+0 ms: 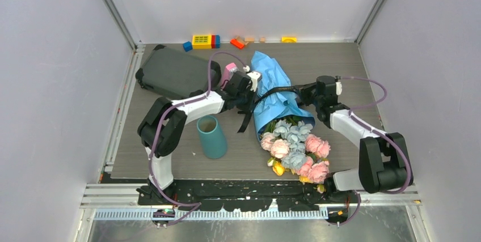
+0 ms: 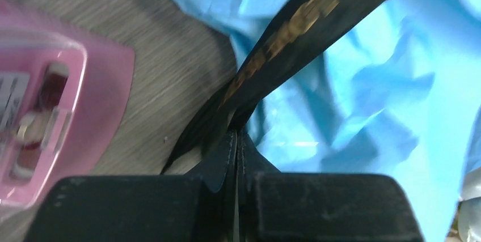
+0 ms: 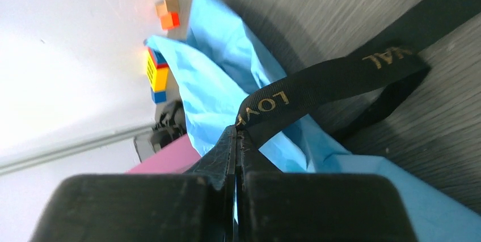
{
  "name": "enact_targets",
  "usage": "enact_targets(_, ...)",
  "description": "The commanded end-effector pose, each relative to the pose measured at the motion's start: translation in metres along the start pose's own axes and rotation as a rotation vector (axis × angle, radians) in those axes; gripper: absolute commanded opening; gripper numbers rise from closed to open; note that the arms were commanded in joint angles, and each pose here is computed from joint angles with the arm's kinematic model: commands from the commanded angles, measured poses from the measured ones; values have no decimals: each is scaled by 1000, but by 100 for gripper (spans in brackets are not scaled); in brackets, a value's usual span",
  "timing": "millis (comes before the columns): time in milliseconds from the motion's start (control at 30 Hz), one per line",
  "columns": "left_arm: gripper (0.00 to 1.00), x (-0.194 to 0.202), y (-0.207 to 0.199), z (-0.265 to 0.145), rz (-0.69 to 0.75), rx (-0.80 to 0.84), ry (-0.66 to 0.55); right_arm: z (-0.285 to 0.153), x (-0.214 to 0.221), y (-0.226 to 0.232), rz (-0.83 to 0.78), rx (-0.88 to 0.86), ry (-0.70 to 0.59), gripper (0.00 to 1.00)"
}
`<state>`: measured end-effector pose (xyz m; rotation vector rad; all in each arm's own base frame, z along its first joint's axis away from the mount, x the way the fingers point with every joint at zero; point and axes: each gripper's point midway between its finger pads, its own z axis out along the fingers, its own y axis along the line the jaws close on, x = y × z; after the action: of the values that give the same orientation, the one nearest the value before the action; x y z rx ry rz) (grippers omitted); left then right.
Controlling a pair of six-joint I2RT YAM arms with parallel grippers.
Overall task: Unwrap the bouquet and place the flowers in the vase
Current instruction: Untie the ribbon from the wrapping paper.
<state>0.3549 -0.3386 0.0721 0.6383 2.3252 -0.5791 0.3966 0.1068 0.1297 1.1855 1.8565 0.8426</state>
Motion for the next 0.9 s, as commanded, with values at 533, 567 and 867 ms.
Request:
enact_targets(533, 0, 7, 54, -57, -197, -164, -88, -35, -96, -89, 113, 181, -286, 0)
enact_targets(567, 0, 8, 57, -58, -211, -169, -90, -36, -95, -95, 116, 194, -286, 0)
enact_targets(867, 3, 7, 53, -74, -215, -157, -98, -48, -111, -112, 132, 217, -325, 16)
